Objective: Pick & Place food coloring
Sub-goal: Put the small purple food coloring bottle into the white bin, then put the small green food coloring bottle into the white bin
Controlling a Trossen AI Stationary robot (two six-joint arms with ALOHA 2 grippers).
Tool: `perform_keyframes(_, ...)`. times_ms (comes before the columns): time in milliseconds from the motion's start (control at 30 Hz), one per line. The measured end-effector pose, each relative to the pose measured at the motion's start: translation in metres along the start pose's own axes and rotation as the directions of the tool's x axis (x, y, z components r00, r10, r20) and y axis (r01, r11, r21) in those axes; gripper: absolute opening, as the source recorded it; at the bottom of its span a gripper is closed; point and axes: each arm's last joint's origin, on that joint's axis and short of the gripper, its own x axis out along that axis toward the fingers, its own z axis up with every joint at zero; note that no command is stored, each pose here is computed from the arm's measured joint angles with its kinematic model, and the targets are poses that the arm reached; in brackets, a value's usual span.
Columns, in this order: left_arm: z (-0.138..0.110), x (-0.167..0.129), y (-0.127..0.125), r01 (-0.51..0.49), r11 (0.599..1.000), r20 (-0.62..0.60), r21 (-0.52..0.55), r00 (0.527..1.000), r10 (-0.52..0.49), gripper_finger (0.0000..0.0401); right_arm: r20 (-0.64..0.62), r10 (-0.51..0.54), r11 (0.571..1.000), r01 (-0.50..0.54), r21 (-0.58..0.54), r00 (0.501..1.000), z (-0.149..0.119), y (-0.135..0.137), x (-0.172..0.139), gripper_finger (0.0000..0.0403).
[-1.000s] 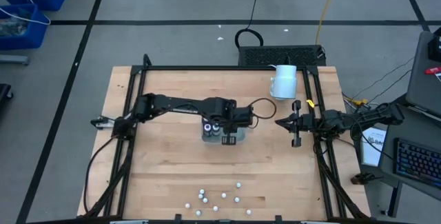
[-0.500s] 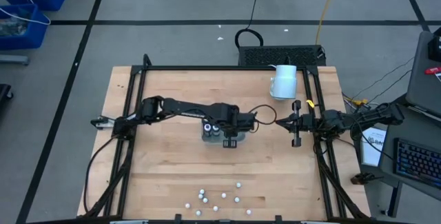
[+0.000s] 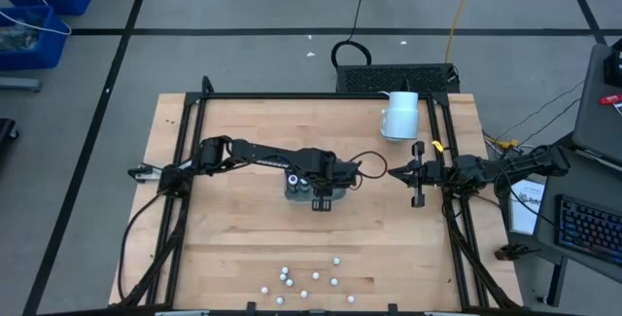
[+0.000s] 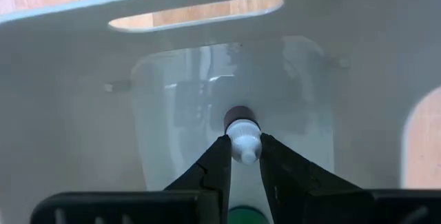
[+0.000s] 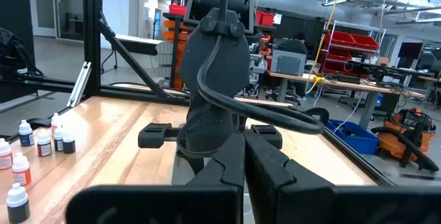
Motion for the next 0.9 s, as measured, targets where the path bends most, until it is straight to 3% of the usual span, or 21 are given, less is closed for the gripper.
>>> perform_keyframes(300, 0.006, -0.006, -0.001, -0.002, 1.0, 0.032, 0.008, 0.999, 0.002, 0.0087, 0.0, 0.0, 1.0, 0.0, 0.0, 1.0, 0.0, 0.0, 0.0, 0.0)
perform_keyframes(533, 0.017, -0.032, -0.008, -0.007, 1.0, 0.075, 0.025, 0.997, 0.005, 0.0147, -0.001, 0.0, 1.0, 0.0, 0.0, 1.0, 0.0, 0.0, 0.0, 0.0)
perform_keyframes(733, 0.017, -0.071, -0.007, -0.053, 0.998, 0.017, 0.038, 0.998, 0.052, 0.0194, -0.001, 0.0, 1.0, 0.0, 0.0, 1.0, 0.0, 0.0, 0.0, 0.0)
perform_keyframes(900, 0.005, -0.12, -0.016, -0.117, 0.992, -0.037, 0.046, 0.992, 0.119, 0.0208, -0.005, 0.001, 1.0, -0.001, 0.0, 1.0, 0.0, 0.0, 0.0, 0.0)
